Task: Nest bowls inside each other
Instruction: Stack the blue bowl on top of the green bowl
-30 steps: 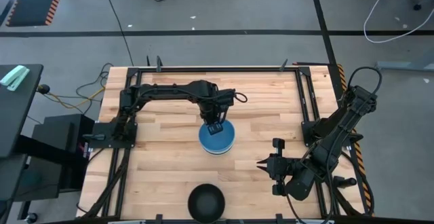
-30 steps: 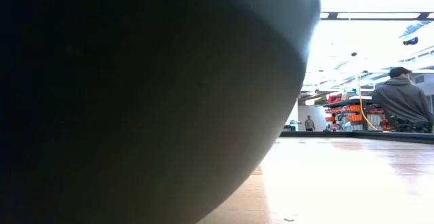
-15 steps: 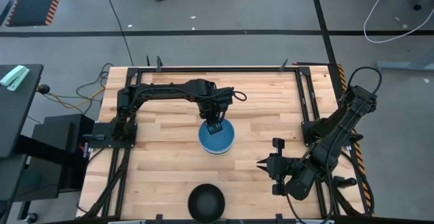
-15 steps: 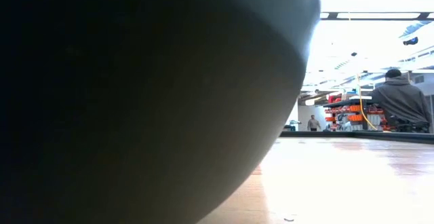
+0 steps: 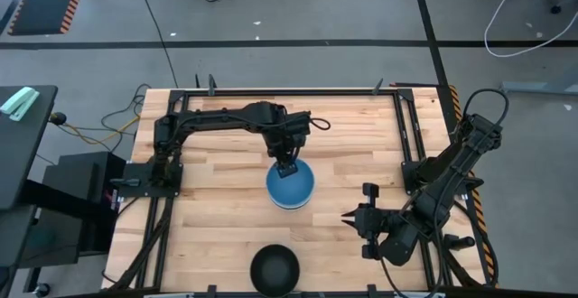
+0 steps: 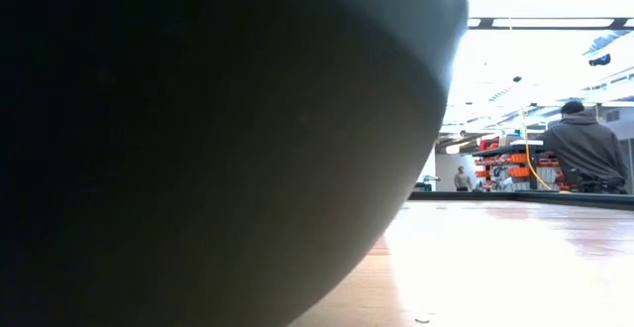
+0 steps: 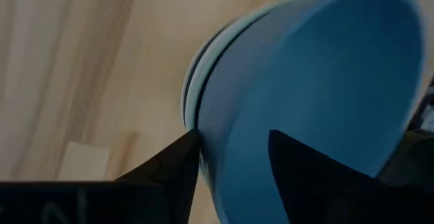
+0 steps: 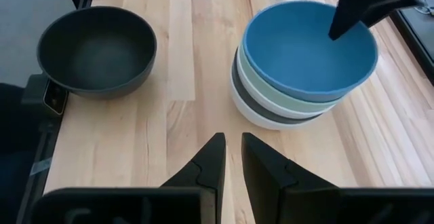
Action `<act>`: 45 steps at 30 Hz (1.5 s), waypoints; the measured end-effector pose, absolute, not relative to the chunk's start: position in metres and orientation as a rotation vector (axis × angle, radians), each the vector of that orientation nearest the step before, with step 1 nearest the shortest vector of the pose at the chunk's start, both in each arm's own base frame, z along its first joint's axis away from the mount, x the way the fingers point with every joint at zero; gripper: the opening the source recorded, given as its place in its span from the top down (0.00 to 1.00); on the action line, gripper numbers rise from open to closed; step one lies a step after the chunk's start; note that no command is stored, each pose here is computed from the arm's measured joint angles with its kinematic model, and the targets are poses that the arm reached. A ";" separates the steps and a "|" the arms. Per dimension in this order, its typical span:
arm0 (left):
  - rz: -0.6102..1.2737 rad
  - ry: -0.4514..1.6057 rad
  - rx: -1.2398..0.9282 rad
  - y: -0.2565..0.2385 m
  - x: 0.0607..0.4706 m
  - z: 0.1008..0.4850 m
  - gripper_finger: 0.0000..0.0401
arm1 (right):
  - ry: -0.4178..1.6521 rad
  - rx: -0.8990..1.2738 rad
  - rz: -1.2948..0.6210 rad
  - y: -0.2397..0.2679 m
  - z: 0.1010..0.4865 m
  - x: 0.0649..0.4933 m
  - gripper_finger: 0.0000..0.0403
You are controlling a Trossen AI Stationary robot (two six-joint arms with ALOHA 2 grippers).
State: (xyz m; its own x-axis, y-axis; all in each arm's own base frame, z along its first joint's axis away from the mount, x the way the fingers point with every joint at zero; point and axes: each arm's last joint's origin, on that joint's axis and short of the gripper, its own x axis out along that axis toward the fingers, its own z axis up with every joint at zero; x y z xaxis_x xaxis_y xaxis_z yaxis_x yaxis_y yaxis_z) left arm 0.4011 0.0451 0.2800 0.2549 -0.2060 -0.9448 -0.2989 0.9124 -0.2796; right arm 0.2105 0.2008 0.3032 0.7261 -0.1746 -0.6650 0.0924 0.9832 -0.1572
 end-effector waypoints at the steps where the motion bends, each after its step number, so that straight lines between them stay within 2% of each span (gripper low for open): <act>1: 0.061 1.309 -0.446 0.044 0.402 0.285 0.54 | 0.744 -0.114 -0.150 0.200 0.303 0.211 0.86; 9: 0.039 1.204 -0.409 0.037 0.407 0.315 0.55 | 0.746 -0.111 -0.165 0.197 0.303 0.214 0.86; 20: 0.098 1.263 -0.341 0.041 0.406 0.304 0.56 | 0.746 -0.109 -0.167 0.196 0.303 0.215 0.86; 32: 0.179 1.206 -0.311 0.059 0.402 0.313 0.60 | 0.746 -0.109 -0.168 0.196 0.303 0.215 0.86; 39: 0.197 1.201 -0.325 0.063 0.402 0.313 0.69 | 0.747 -0.116 -0.165 0.196 0.303 0.215 0.86; 45: 0.195 1.194 -0.334 0.058 0.400 0.317 0.88 | 0.748 -0.117 -0.164 0.196 0.303 0.215 0.86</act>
State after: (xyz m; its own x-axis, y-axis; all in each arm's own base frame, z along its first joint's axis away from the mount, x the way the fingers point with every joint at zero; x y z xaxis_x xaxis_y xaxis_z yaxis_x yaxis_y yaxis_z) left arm 0.4002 0.0576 0.3169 0.3591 -0.0270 -0.9329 -0.3223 0.9345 -0.1511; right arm 0.2148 0.1962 0.3029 0.7212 -0.1902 -0.6661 0.1067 0.9806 -0.1644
